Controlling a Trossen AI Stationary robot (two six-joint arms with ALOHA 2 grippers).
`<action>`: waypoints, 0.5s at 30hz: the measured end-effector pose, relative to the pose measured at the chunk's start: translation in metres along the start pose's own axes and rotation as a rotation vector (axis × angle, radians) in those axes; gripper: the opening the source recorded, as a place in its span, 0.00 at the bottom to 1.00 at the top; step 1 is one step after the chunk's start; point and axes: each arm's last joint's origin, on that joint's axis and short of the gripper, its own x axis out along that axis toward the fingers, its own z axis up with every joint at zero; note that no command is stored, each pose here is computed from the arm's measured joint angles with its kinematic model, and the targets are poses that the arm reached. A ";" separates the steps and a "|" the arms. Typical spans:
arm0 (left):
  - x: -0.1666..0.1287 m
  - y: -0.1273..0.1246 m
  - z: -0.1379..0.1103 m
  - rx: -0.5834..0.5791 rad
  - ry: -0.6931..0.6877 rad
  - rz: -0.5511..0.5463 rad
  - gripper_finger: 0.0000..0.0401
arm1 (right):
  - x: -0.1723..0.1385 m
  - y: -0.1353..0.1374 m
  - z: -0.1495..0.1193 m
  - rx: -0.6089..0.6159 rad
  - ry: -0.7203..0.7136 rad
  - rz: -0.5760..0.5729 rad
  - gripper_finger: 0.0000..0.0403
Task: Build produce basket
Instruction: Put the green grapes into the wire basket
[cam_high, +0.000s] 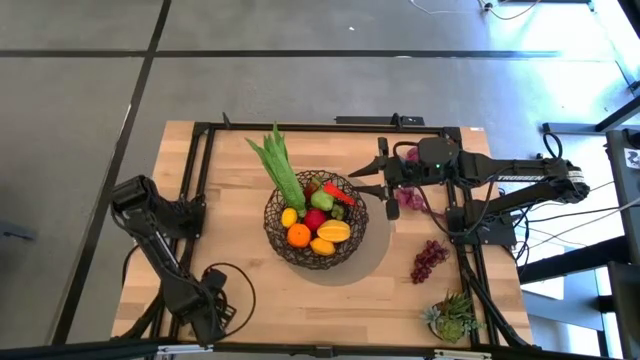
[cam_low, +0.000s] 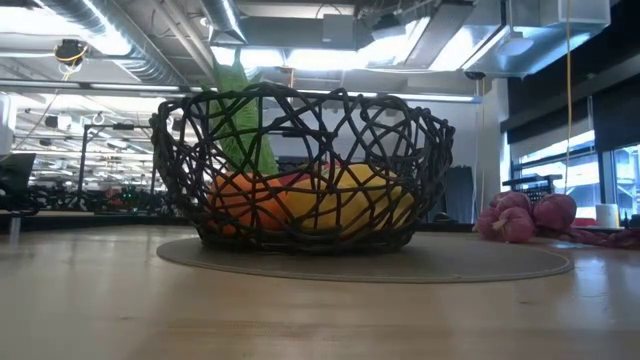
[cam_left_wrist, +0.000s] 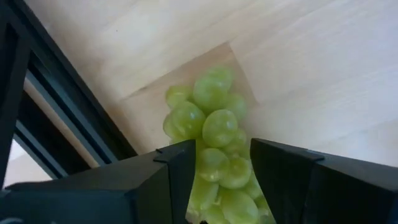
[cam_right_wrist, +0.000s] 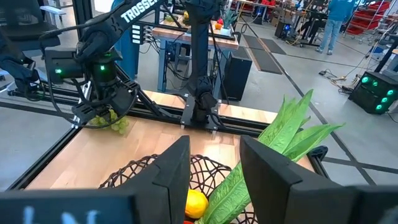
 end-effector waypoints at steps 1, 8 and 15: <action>0.003 -0.001 0.000 0.011 -0.005 0.009 0.37 | 0.000 0.000 0.000 0.000 0.000 -0.001 0.34; 0.020 -0.005 -0.001 0.075 -0.027 0.061 0.37 | 0.000 0.000 0.000 0.000 0.000 -0.001 0.34; 0.021 -0.005 0.005 0.148 -0.046 0.104 0.34 | 0.000 0.000 0.000 0.000 0.000 -0.001 0.34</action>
